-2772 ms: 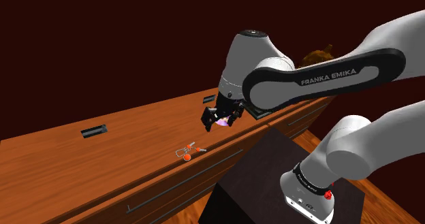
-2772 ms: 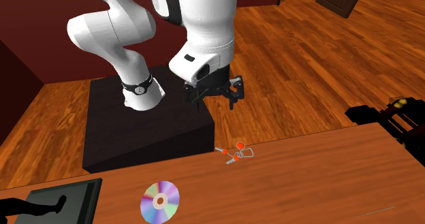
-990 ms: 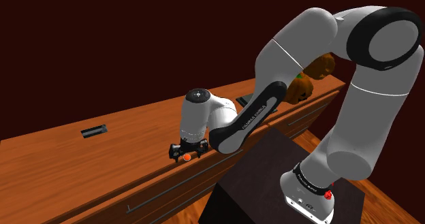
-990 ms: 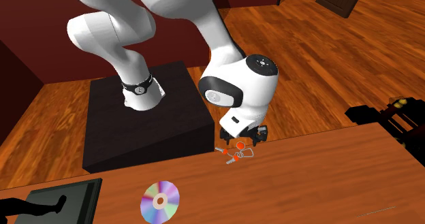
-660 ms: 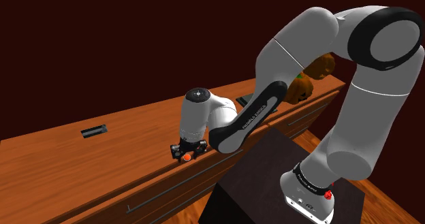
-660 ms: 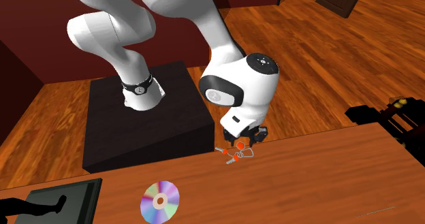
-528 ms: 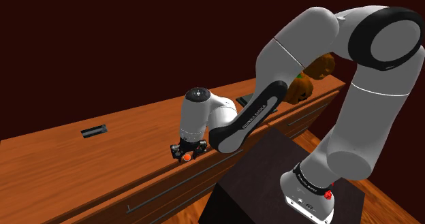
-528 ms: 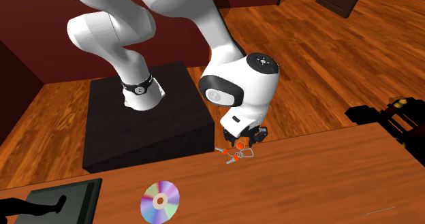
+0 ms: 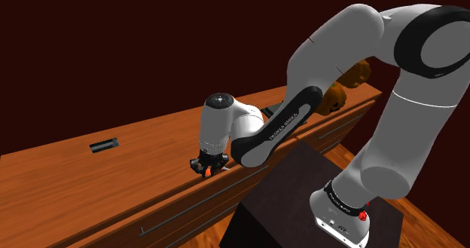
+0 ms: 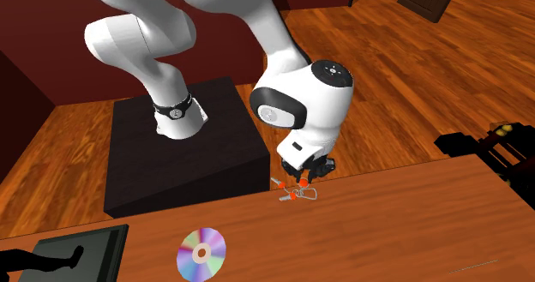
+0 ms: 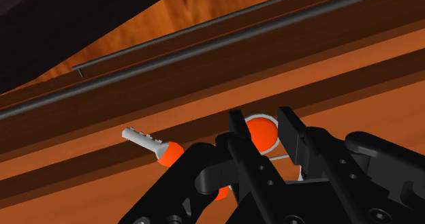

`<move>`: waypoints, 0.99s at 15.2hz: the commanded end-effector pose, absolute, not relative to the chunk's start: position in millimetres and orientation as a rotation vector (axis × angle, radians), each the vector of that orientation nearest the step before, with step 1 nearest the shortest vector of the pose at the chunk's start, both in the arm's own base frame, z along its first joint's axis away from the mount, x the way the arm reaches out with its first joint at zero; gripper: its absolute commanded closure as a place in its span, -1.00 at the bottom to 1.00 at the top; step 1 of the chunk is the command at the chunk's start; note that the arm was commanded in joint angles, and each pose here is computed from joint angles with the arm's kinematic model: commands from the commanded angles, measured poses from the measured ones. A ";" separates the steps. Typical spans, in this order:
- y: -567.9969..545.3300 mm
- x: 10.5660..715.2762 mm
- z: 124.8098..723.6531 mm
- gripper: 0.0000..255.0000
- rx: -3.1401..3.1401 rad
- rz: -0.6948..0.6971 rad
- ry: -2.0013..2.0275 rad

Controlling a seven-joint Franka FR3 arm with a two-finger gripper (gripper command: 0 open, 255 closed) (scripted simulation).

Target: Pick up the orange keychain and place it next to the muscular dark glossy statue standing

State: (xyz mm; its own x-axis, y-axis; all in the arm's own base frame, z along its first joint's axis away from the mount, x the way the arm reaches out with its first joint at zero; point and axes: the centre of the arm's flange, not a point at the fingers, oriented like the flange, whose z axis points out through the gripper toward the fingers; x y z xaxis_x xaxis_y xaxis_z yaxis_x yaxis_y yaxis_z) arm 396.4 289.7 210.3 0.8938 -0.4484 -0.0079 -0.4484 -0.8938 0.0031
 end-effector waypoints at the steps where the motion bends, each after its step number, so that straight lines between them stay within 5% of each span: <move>1: 289.8 395.6 220.1 1.00 3.055 -0.015 -0.724; 15: 289.8 395.6 294.0 1.00 3.055 -0.015 -0.724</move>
